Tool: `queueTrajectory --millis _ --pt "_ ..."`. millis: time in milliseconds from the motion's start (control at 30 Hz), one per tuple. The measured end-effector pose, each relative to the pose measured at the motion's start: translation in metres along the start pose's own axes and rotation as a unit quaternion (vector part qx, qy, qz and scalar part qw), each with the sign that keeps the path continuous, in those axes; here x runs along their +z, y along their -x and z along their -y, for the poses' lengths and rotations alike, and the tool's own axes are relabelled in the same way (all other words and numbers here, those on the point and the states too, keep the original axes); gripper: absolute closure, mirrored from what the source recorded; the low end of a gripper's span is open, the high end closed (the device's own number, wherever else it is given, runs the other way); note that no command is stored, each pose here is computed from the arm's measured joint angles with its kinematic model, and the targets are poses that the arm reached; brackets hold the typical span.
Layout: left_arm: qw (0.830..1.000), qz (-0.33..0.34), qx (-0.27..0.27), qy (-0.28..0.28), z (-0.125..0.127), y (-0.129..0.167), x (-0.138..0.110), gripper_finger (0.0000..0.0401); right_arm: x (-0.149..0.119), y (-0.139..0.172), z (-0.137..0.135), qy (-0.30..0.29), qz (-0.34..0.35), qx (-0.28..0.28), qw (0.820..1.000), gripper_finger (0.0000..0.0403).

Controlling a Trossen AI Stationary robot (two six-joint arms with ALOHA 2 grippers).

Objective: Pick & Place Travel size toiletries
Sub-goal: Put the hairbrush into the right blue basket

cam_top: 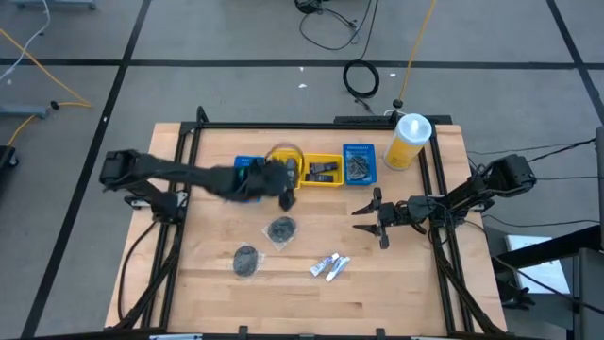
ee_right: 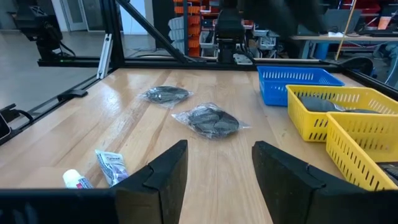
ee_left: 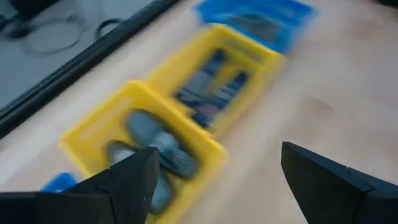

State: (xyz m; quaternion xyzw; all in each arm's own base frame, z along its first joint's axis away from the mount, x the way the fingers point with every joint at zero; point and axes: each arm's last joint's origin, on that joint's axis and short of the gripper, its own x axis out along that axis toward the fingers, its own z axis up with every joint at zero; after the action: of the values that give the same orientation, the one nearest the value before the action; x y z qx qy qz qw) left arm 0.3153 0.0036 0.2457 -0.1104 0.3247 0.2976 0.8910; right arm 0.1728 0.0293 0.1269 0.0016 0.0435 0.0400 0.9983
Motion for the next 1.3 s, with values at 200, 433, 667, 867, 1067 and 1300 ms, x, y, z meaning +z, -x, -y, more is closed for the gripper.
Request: queueTrajectory --millis 200,433,667,867,1067,1300 --pt "0.993 -0.056 -0.069 -0.079 0.046 0.034 -0.041 0.0070 0.000 0.000 0.000 -0.001 0.001 0.000 1.000 0.0232" --pt "0.966 -0.093 -0.107 -0.216 0.086 0.034 -0.092 0.0070 0.002 0.000 0.000 -0.002 0.010 0.000 1.000 0.0232" --pt "0.977 -0.070 -0.008 -0.203 0.097 -0.013 -0.119 0.0079 0.002 0.000 0.000 -0.002 0.012 0.000 1.000 0.0232" --pt "0.987 -0.077 -0.009 -0.142 0.094 -0.049 -0.120 0.0139 0.002 0.000 0.000 -0.001 0.011 0.000 1.000 0.0232" --pt "0.987 -0.094 -0.007 -0.130 0.089 -0.062 -0.120 0.0217 0.002 0.000 0.000 0.000 0.008 0.000 1.000 0.0232" --pt "0.985 -0.067 -0.051 -0.153 0.096 -0.062 -0.113 0.0331 0.002 0.000 0.000 0.000 0.008 0.000 1.000 0.0232"
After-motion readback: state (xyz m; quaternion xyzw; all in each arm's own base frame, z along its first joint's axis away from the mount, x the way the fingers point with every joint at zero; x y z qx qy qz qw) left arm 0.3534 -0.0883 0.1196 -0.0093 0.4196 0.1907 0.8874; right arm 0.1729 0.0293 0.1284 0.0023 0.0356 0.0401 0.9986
